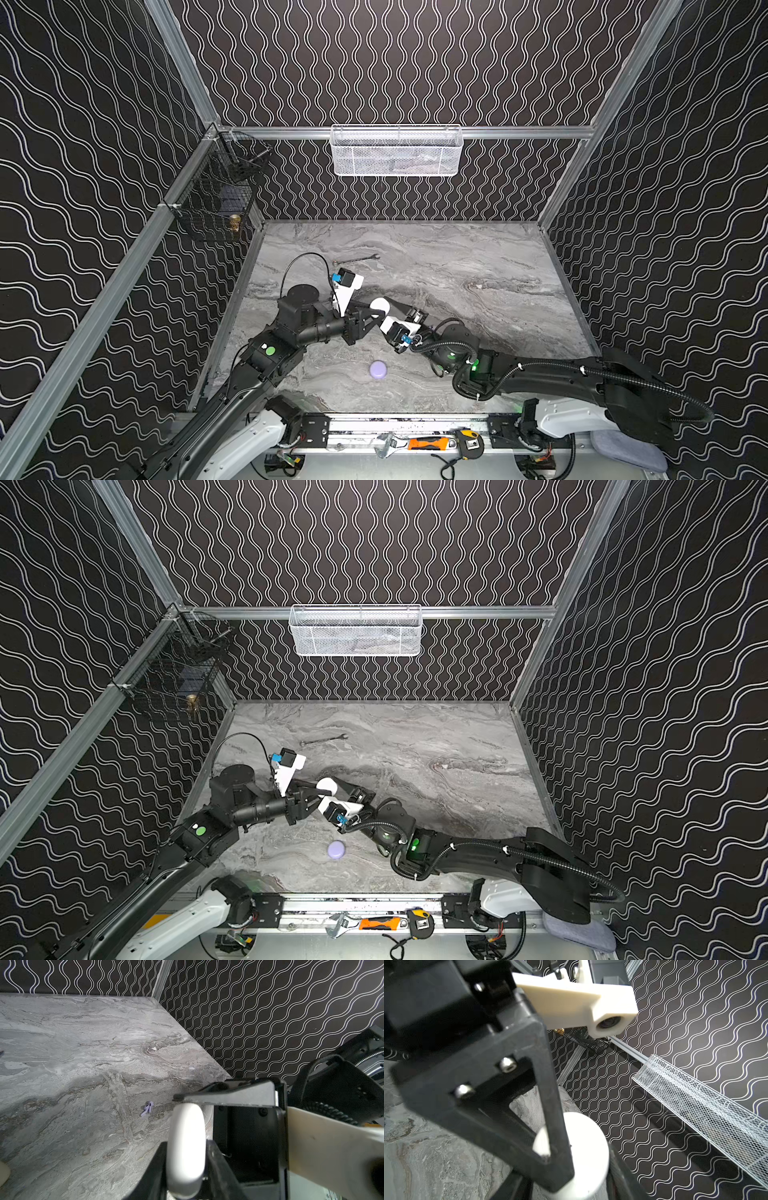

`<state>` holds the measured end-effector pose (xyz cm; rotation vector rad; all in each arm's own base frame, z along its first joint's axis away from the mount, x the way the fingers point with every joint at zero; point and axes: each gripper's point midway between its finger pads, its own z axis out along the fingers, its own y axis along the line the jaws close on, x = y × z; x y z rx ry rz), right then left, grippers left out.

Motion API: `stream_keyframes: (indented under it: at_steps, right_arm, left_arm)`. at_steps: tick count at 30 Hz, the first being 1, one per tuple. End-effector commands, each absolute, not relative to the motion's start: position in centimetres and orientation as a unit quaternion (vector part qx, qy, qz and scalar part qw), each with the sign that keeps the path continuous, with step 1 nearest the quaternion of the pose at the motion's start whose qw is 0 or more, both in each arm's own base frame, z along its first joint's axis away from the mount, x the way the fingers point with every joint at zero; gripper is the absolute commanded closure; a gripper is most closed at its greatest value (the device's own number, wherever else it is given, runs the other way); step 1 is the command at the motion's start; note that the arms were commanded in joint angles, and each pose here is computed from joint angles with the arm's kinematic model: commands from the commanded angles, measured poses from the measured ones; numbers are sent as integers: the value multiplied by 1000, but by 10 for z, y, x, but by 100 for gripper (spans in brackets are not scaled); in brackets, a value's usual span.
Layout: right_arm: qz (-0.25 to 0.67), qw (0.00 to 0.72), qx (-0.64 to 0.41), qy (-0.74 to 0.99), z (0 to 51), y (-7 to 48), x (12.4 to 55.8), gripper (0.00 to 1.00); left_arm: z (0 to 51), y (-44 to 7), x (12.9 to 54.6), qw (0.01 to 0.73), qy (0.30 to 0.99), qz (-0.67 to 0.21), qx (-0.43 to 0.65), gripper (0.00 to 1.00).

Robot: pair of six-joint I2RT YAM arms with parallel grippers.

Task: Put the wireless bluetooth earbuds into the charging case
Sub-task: 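Flip open the white case lid with the right gripper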

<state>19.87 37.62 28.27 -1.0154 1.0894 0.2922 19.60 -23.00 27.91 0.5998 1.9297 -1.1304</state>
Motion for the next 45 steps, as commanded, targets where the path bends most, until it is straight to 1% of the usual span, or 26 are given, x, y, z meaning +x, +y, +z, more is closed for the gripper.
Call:
stream_keyframes:
  at_steps: [1,4,6,7,8,12,13,14,16,18,20,22,24,26,29,33,41,45]
  right_arm:
    - [151,751,-430,478,306,373,197,83]
    - [157,751,-431,476,306,373,195,83]
    - [158,752,-430,475,307,372,195,82]
    - [161,752,-430,473,308,372,194,79]
    - [163,750,-433,472,307,372,192,73]
    - [178,755,-430,462,311,368,186,31]
    - [182,757,-429,459,312,365,184,26]
    - [186,759,-427,455,313,363,181,23]
    - [194,764,-423,448,318,354,176,19]
    - [207,768,-414,442,324,344,173,17]
    - [226,770,-405,438,329,333,170,15]
    - [246,768,-398,438,334,325,170,14]
    - [263,760,-395,444,337,320,174,14]
    - [274,758,-387,449,338,315,179,15]
    - [283,755,-379,454,339,307,186,15]
    - [283,743,-388,467,334,306,194,20]
    - [286,714,-408,491,320,312,209,25]
    - [288,703,-416,500,315,318,214,26]
  left_arm:
    - [282,-237,188,389,750,-469,258,74]
    - [284,-239,188,390,744,-475,262,83]
    - [285,-239,187,394,740,-476,265,87]
    - [287,-240,186,397,737,-477,268,88]
    - [288,-240,187,401,734,-477,269,90]
    - [291,-233,202,450,730,-443,262,95]
    - [290,-230,208,466,730,-427,259,96]
    - [289,-228,214,481,730,-412,256,96]
    - [283,-223,229,513,729,-381,247,100]
    - [282,-221,236,543,714,-363,252,100]
    - [281,-225,234,571,682,-356,286,100]
    - [268,-217,241,588,687,-330,270,100]
    - [251,-214,242,603,678,-314,280,100]
    - [242,-216,236,622,651,-308,306,100]
    - [249,-219,219,653,596,-313,348,100]
    - [247,-220,194,688,525,-329,378,100]
    - [249,-230,186,671,509,-352,407,100]
    - [250,-232,184,664,509,-357,415,100]
